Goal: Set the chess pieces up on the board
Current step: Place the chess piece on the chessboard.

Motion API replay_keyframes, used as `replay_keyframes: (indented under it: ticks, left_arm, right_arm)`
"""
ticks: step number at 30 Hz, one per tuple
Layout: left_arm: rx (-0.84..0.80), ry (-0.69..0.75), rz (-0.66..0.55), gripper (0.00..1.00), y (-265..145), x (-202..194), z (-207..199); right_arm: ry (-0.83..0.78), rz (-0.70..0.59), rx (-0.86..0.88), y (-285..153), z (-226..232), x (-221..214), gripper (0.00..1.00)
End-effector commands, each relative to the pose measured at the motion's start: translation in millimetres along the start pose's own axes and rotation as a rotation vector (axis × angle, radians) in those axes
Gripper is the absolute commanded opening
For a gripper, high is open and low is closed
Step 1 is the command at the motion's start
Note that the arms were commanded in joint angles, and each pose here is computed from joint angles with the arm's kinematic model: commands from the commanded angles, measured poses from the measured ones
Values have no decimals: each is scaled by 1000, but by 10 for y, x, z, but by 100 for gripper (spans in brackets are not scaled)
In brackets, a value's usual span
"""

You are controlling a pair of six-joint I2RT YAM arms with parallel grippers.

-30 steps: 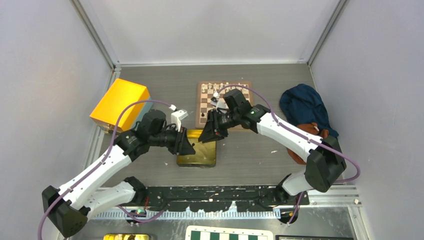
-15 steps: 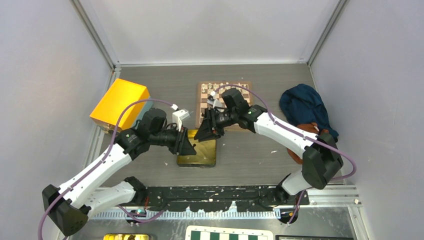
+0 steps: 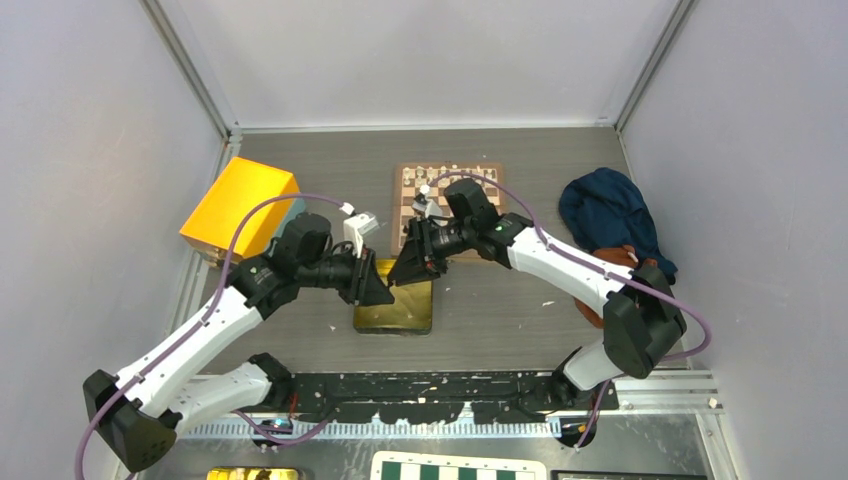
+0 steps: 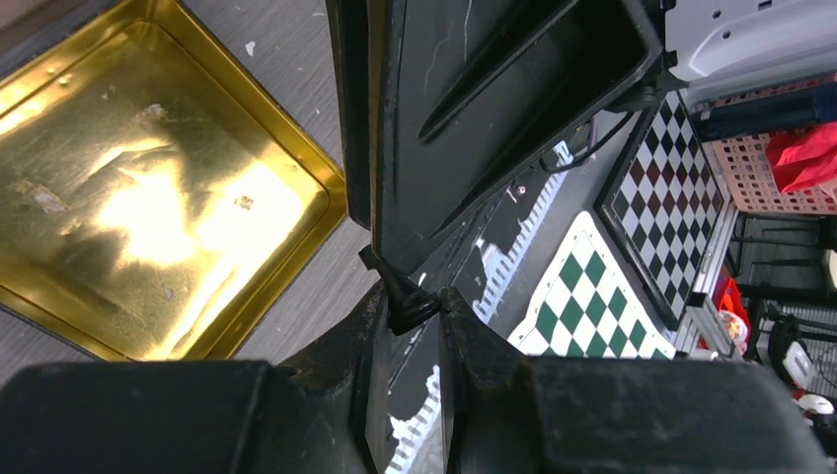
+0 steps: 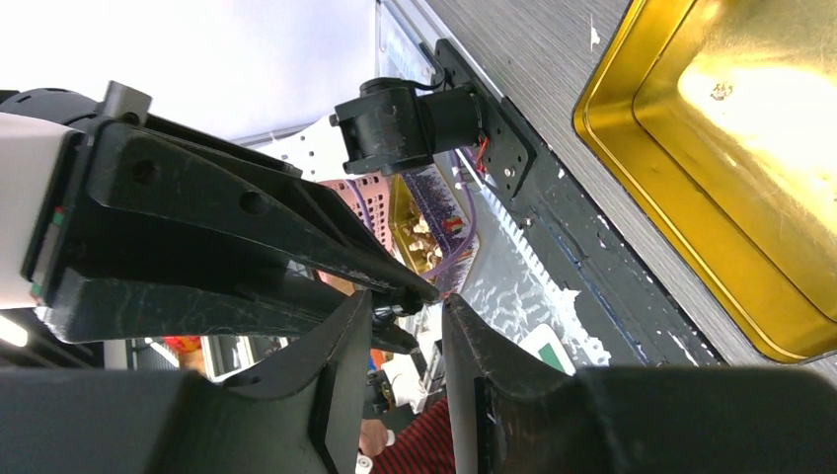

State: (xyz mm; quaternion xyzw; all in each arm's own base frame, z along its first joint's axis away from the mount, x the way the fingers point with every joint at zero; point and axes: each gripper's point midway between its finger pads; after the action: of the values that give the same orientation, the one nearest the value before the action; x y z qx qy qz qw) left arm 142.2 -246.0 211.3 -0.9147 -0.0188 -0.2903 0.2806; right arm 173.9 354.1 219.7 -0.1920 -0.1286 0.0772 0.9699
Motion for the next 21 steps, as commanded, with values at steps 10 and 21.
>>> replay_keyframes:
  ticks: [10, 21]
  left_arm:
    - [-29, 26, -143, 0, -63, 244, -105]
    - [-35, 14, -136, 0, -56, 218, -104]
  right_arm:
    - [-4, 13, 109, -24, 171, -12, 38]
    - [-1, -1, 146, -22, 224, 25, 38]
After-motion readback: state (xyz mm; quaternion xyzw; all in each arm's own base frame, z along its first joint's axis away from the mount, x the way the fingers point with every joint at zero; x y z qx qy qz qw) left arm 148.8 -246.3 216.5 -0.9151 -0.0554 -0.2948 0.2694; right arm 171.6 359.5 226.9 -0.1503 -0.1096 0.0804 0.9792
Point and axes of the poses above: each gripper's point midway between its finger pads, its own y axis out along the fingers, its own z axis along the line the jaws close on, x = y × z, and after that the axes turned 9 degrees about -y, right-handed
